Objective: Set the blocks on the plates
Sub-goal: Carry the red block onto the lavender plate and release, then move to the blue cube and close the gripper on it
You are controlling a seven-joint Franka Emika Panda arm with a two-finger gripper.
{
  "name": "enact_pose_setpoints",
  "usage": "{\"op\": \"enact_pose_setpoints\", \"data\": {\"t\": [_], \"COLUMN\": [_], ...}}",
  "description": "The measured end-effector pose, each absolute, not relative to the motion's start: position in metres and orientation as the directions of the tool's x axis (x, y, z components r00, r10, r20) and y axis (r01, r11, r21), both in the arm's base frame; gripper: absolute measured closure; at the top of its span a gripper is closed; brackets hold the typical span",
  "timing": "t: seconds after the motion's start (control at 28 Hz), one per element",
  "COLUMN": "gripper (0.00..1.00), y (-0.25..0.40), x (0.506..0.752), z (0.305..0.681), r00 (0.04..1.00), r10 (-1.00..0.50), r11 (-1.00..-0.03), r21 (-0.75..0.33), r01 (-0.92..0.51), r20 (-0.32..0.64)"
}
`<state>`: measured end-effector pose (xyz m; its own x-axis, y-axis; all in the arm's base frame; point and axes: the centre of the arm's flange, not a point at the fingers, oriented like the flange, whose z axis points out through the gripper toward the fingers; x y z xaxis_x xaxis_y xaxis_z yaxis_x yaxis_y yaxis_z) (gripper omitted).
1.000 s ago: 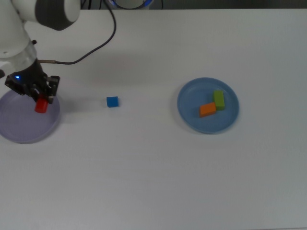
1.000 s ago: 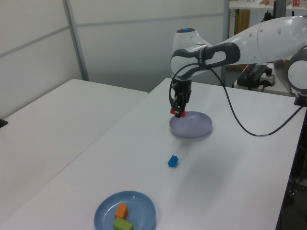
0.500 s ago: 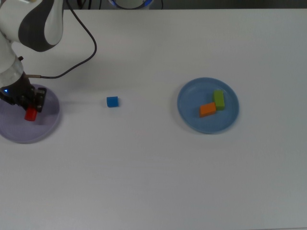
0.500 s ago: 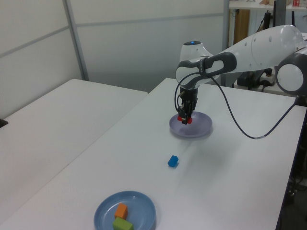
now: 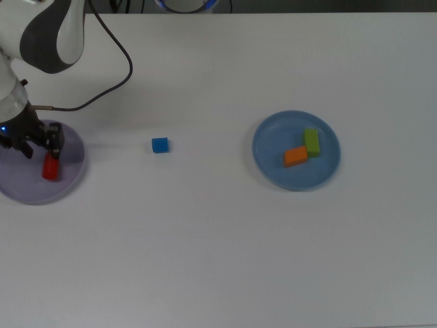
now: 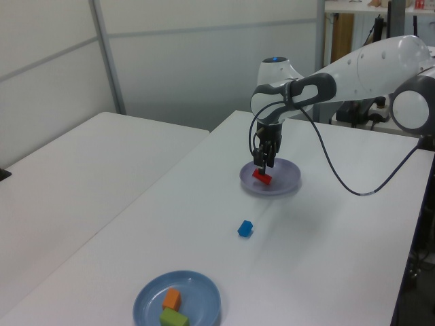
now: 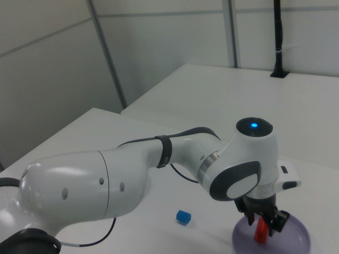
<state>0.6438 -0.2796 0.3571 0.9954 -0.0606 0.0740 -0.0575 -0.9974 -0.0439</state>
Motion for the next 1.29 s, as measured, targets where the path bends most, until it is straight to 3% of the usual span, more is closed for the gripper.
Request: {"op": "enact_pose_setpoints", "data": {"t": [0.36,0.79,1.07,1.29], "gripper": [0.0,0.0,0.0,0.0], "y": [-0.267,-0.149,-0.048,-0.011], "x": [0.641,0.64,0.629,0.633], "z": [0.37,0.413,0.364,0.335], "r00": [0.999,0.959,0.823,0.764], "r10": [0.007,0.275,0.504,0.576], "r11": [-0.998,-0.958,-0.847,-0.783], "r21": [-0.061,-0.096,0.036,0.072], "r01": [0.009,0.268,0.53,0.618], "r20": [0.039,-0.063,-0.263,-0.292]}}
